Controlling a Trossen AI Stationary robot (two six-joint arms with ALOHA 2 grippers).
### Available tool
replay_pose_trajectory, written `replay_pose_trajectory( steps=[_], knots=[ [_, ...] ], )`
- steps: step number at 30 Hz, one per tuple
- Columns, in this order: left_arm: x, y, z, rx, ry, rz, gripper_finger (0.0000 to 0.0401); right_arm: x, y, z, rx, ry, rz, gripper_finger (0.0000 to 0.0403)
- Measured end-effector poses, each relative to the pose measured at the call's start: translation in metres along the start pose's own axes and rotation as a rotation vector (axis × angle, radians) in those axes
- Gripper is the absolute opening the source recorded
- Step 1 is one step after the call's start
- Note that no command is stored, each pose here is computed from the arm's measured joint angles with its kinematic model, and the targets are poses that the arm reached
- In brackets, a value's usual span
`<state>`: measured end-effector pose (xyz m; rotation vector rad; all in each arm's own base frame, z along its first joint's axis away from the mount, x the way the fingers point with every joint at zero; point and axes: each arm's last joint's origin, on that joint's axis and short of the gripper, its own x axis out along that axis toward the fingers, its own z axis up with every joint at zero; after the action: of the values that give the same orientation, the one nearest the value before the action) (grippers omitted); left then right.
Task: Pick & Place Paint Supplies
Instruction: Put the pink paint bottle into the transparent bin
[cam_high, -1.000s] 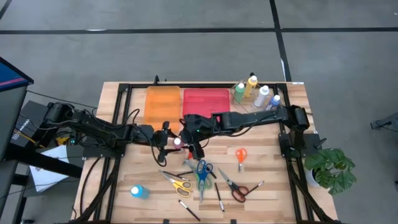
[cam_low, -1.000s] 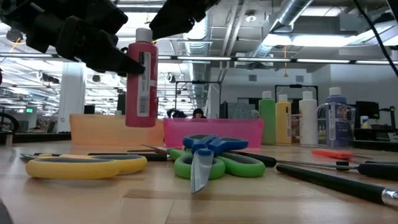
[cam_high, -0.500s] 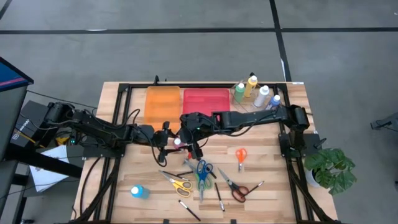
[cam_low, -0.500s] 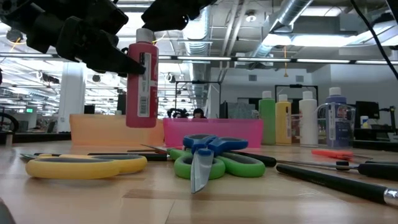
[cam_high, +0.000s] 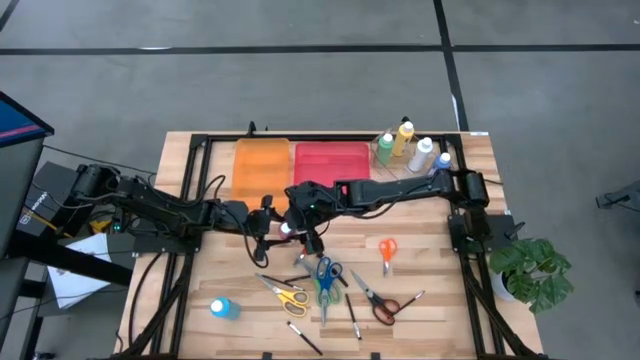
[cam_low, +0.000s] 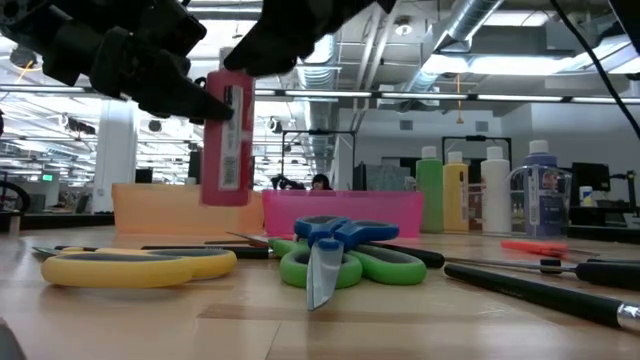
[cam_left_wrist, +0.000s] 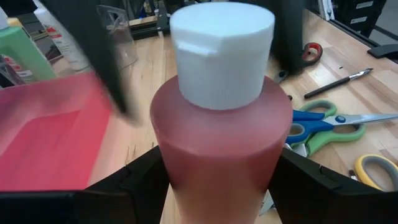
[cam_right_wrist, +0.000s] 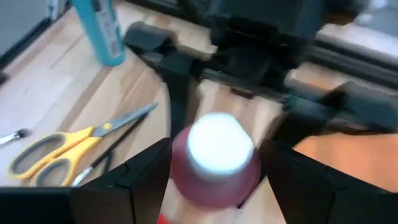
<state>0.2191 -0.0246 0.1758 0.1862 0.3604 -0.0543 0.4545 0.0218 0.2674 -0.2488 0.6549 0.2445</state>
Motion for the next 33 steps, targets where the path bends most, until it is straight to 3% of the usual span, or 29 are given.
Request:
replay_pose_trajectory(
  steps=[8, 20, 27, 33],
  knots=[
    [-0.0001, 0.0000, 0.0001, -0.002, -0.004, 0.000, 0.0232, 0.0023, -0.0006, 0.0009, -0.010, -0.010, -0.006, 0.0230],
    [-0.0001, 0.0000, -0.0001, 0.001, -0.002, 0.000, 0.0232, 0.0021, -0.0002, 0.0009, -0.011, -0.010, 0.002, 0.0114],
    [-0.0001, 0.0000, -0.0001, 0.000, -0.001, 0.000, 0.0234, 0.0021, -0.0002, 0.0008, -0.027, -0.009, 0.002, 0.0118],
    [-0.0008, 0.0004, 0.0030, -0.006, -0.020, 0.001, 0.0274, -0.0011, 0.0003, -0.0037, -0.031, 0.030, 0.049, 0.0114]
  ],
)
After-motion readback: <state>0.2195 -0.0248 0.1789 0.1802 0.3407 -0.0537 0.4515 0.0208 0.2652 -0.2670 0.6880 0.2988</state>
